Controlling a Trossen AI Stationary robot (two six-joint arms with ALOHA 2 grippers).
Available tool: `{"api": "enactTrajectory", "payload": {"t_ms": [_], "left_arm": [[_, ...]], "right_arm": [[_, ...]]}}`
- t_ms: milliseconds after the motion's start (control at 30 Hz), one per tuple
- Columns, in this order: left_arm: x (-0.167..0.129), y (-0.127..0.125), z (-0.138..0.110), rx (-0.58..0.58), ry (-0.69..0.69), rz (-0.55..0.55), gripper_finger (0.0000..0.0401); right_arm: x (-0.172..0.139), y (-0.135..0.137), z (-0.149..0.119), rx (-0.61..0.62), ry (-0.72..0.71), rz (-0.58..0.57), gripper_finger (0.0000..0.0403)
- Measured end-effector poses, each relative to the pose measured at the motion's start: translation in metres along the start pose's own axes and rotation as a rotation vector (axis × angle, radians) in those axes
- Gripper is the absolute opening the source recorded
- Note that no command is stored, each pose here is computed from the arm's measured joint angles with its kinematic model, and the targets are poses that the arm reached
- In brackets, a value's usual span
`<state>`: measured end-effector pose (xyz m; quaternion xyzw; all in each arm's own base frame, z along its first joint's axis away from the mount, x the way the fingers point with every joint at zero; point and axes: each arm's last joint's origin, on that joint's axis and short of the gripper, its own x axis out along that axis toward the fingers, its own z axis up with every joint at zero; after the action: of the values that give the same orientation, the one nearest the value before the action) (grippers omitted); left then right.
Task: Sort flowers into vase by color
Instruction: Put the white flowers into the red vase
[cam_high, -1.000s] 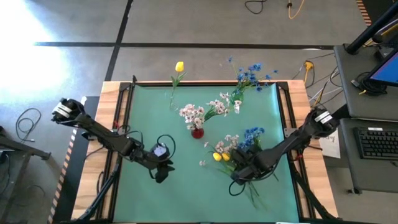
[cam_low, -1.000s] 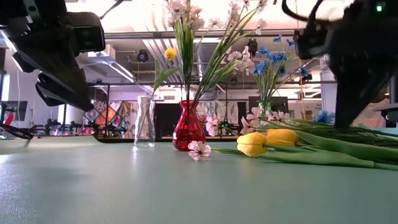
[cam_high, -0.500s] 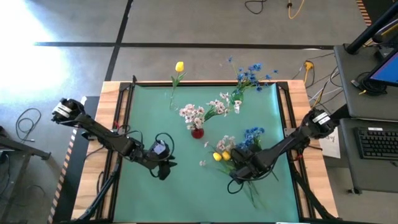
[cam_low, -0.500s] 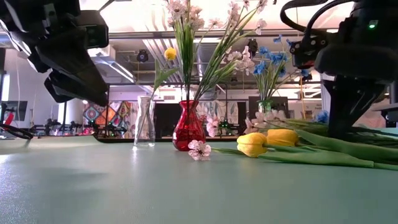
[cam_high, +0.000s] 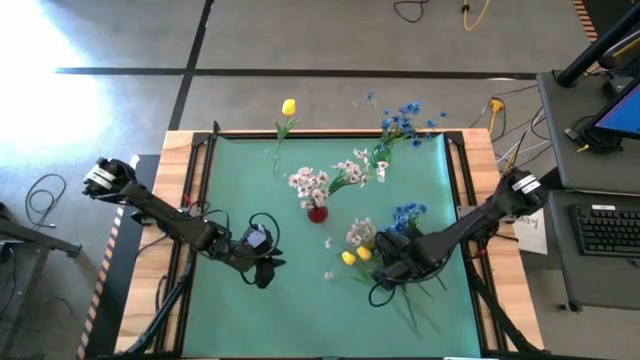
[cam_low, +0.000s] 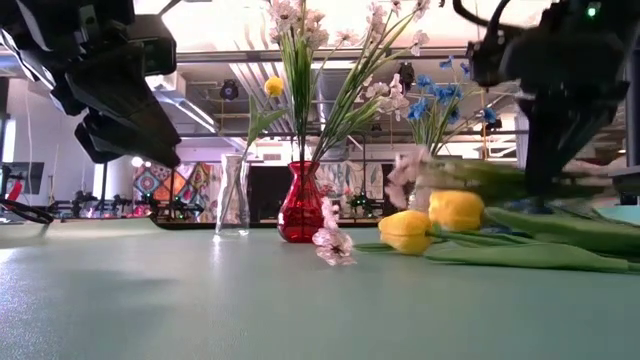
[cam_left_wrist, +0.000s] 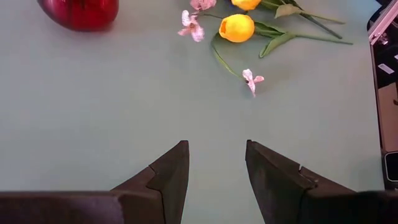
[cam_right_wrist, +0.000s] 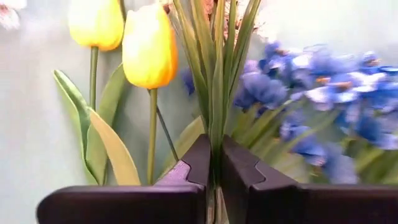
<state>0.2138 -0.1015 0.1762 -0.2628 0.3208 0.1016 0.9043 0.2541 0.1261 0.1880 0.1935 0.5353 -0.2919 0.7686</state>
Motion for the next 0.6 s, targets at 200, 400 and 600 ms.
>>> {"api": "enactTrajectory", "payload": {"t_ms": [200, 400, 600], "left_arm": [[0.0, -0.002, 0.002, 0.006, -0.028, -0.009, 0.0147], [0.0, -0.004, 0.004, 0.033, -0.048, -0.032, 0.0147], [0.0, -0.004, 0.004, 0.033, -0.047, -0.032, 0.0147]], "right_arm": [[-0.03, -0.014, 0.005, 0.014, -0.03, 0.048, 0.0018], [-0.061, -0.035, 0.009, 0.025, -0.075, 0.117, 0.0018], [-0.095, -0.055, 0.013, 0.059, -0.122, 0.241, 0.0018]]}}
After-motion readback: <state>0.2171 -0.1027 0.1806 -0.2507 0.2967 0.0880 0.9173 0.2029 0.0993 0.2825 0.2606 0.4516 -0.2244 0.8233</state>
